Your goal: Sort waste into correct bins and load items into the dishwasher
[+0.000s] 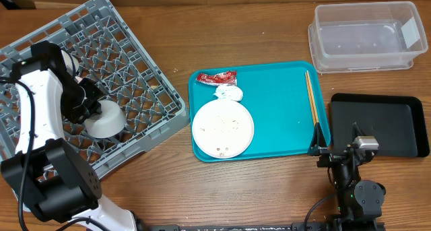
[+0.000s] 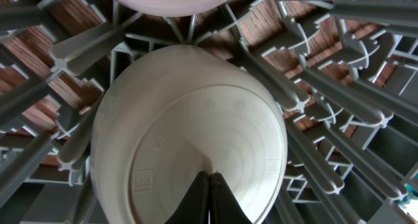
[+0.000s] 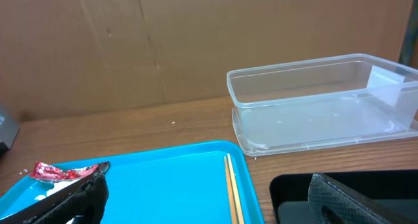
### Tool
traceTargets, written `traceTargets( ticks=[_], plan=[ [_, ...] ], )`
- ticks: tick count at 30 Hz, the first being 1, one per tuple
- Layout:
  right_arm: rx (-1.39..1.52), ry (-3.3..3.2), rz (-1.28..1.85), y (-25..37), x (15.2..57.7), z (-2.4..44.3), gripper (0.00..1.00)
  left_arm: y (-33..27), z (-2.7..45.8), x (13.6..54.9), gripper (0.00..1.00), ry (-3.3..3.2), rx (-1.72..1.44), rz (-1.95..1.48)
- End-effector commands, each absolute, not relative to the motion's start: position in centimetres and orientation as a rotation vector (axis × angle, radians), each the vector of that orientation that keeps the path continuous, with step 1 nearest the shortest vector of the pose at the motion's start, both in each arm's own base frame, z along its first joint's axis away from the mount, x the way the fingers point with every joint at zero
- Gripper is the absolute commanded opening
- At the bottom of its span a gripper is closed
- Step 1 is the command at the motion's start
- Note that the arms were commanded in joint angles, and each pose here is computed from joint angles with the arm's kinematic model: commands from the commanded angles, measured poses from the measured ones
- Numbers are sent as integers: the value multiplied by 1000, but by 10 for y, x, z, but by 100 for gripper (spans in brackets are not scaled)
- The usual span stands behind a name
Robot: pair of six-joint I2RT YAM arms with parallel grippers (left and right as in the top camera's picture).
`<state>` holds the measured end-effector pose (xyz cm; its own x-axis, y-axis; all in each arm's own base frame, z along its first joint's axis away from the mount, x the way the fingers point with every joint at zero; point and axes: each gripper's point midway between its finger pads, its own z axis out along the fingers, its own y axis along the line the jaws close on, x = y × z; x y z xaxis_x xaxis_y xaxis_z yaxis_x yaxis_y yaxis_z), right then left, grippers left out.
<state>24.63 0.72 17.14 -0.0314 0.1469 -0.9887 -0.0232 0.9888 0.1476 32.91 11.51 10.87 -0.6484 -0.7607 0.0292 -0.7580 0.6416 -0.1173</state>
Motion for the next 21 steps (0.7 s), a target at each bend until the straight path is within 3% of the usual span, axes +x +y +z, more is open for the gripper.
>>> traceTargets(
  ticks=[1,12,21],
  plan=[
    [100,1592,139,7,246,170,100,118,93,305,4,2884,-1398,-76],
    [100,1592,139,7,246,170,100,116,162,310,4,2858,-1377,-124],
    [100,1592,139,7,246,170,100,73,222,325,4,2835,-988,-384]
  ],
)
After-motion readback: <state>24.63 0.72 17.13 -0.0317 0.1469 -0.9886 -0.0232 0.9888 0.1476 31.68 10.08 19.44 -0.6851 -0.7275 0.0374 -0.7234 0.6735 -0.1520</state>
